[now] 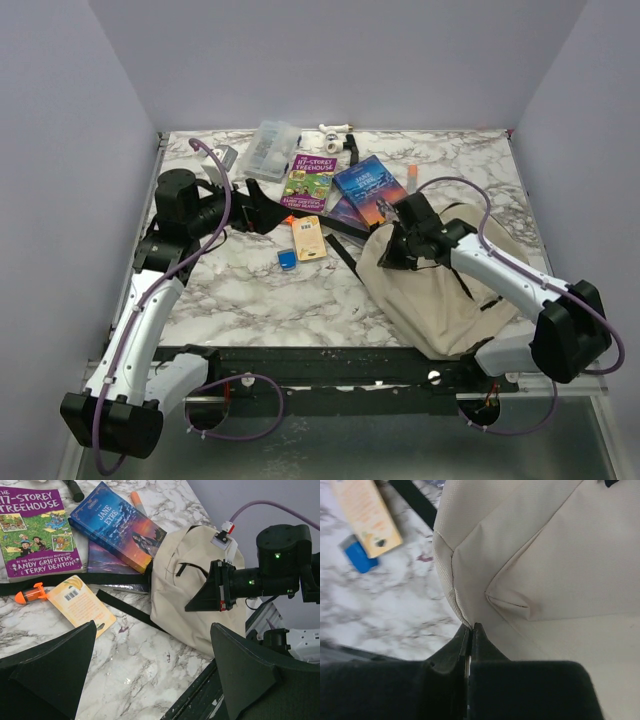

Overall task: Pack the student bag
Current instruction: Adjust the student bag at the center of the board.

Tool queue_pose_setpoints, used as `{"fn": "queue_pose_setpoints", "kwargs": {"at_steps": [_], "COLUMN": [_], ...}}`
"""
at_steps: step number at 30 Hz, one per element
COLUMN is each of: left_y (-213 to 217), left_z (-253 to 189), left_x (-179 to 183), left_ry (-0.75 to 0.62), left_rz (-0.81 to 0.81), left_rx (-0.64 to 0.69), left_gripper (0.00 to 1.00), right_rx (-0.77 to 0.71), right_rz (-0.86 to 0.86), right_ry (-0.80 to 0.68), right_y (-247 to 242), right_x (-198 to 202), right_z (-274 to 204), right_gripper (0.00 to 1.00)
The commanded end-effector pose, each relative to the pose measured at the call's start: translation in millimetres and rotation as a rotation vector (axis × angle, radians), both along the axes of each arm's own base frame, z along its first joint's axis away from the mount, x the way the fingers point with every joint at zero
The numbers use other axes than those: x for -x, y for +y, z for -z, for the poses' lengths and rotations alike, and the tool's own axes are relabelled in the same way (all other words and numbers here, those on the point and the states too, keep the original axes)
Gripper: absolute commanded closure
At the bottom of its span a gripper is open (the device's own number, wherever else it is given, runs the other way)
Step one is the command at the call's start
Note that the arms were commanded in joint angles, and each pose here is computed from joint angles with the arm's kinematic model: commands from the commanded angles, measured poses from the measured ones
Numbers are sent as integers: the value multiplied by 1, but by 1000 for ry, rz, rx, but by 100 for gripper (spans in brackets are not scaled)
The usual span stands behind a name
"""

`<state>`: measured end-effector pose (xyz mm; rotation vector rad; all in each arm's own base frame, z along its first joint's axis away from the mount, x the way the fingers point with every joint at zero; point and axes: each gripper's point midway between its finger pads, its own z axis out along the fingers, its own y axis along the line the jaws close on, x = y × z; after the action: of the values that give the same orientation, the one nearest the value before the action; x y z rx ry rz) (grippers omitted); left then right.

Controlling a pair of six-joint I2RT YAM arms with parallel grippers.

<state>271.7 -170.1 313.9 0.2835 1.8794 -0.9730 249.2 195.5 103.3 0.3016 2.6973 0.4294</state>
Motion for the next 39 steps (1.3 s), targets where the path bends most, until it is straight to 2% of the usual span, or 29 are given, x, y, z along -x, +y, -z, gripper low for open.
{"fn": "queue_pose_setpoints", "kwargs": {"at_steps": [1, 3, 5, 8, 10, 12, 13, 14, 16, 18, 22, 24, 28, 33, 39], "left_y": [-5, -6, -8, -14, -19, -27, -31, -34, -42, -50, -77, -95, -120, -143, -175], "left_z": [-1, 2, 5, 13, 18, 24, 26, 30, 37, 45, 73, 86, 106, 130, 160], "left_x": [4, 3, 2, 1, 1, 2, 3, 4, 4, 4, 2, 0, -11, -31, -26], "left_ry": [13, 24, 47, 80, 105, 131, 142, 156, 189, 230, 361, 473, 652, 720, 777], "left_rz": [18, 13, 23, 42, 59, 86, 100, 112, 132, 150, 161, 164, 149, 145, 240], "left_rx": [3, 3, 6, 6, 4, 1, -2, -4, -4, -3, 0, 17, 49, 13, -42], "left_gripper": [2, 2, 2, 2, 2, 1, 2, 2, 2, 5, 12, 18, 24, 29, 33], "right_rx": [-482, -586, -616, -599, -542, -420, -347, -269, -71, 62, 195, 184, 101, 115, 108], "right_rz": [88, 128, 129, 26, -61, -98, -107, -106, -41, 27, 353, 441, 500, 633, 700], "right_ry": [-32, -48, -61, -90, -129, -179, -202, -231, -229, -220, -104, -44, -14, -57, -75], "right_y": [63, 72, 76, 84, 83, 68, 56, 44, 9, -17, -53, -53, -43, -61, -72], "right_x": [0, -2, -6, -8, -8, -10, -11, -15, -19, -21, -20, -21, -30, -42, -53], "right_z": [-46, -56, -60, -65, -70, -68, -65, -62, -49, -37, -14, -6, 6, 11, 17], "right_gripper": [99, 99, 99, 86, 70, 57, 52, 50, 49, 49, 52, 53, 53, 53, 53]}}
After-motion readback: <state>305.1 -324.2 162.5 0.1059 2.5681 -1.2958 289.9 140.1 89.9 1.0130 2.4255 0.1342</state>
